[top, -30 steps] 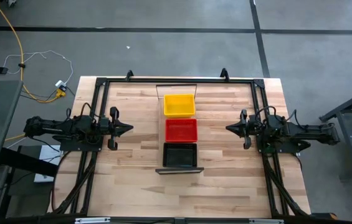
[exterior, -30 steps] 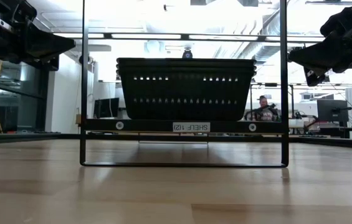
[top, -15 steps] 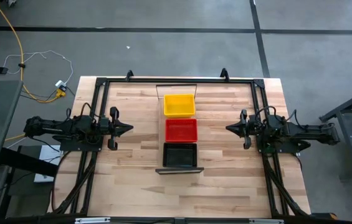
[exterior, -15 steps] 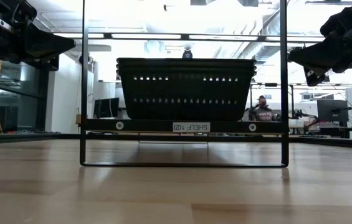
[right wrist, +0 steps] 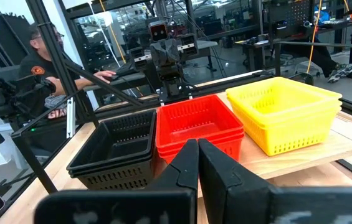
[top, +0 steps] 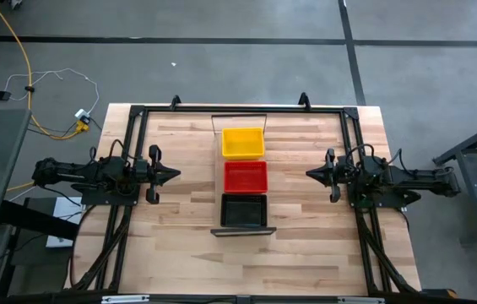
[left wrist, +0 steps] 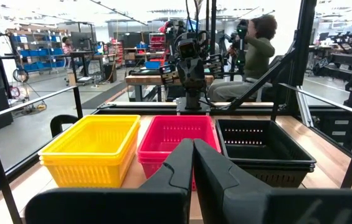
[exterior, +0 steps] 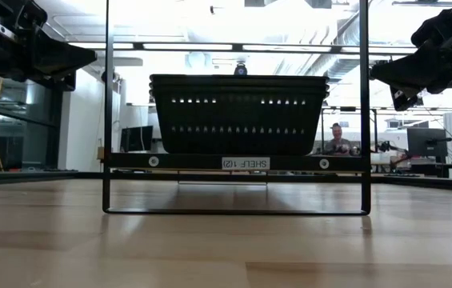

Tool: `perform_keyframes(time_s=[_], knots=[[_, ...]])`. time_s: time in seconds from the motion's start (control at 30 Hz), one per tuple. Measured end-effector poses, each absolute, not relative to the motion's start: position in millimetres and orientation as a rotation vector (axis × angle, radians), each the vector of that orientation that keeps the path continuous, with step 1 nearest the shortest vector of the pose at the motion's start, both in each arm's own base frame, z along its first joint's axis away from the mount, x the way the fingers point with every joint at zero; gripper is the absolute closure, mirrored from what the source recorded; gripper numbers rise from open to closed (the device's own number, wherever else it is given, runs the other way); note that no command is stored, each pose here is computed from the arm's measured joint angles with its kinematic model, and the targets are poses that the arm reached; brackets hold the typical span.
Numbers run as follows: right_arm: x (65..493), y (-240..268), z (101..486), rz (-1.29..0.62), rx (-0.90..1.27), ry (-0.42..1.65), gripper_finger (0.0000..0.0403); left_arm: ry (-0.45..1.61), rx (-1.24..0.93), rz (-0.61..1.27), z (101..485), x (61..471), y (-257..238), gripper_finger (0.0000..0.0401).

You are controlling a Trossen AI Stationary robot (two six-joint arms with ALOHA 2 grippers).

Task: Stack baskets on shelf by color
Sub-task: Return to Home Position

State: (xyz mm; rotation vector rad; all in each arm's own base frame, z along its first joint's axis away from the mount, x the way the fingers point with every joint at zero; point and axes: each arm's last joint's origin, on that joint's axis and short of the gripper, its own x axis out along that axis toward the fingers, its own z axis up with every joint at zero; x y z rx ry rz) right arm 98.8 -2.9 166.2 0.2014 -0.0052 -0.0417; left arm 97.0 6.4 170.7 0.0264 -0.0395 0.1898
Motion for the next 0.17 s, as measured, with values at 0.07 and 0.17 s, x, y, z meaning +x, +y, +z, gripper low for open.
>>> perform_keyframes(time_s=[0.07,0.17], knots=[[98.8,-2.9,166.2,-0.042,0.202,-0.006,0.0402,-0.039,0.026,0.19,170.6,97.1,6.4,0.0398],[98.8,-2.9,166.2,-0.042,0.201,-0.006,0.0402,-0.039,0.026,0.19,170.6,97.1,6.4,0.0398]])
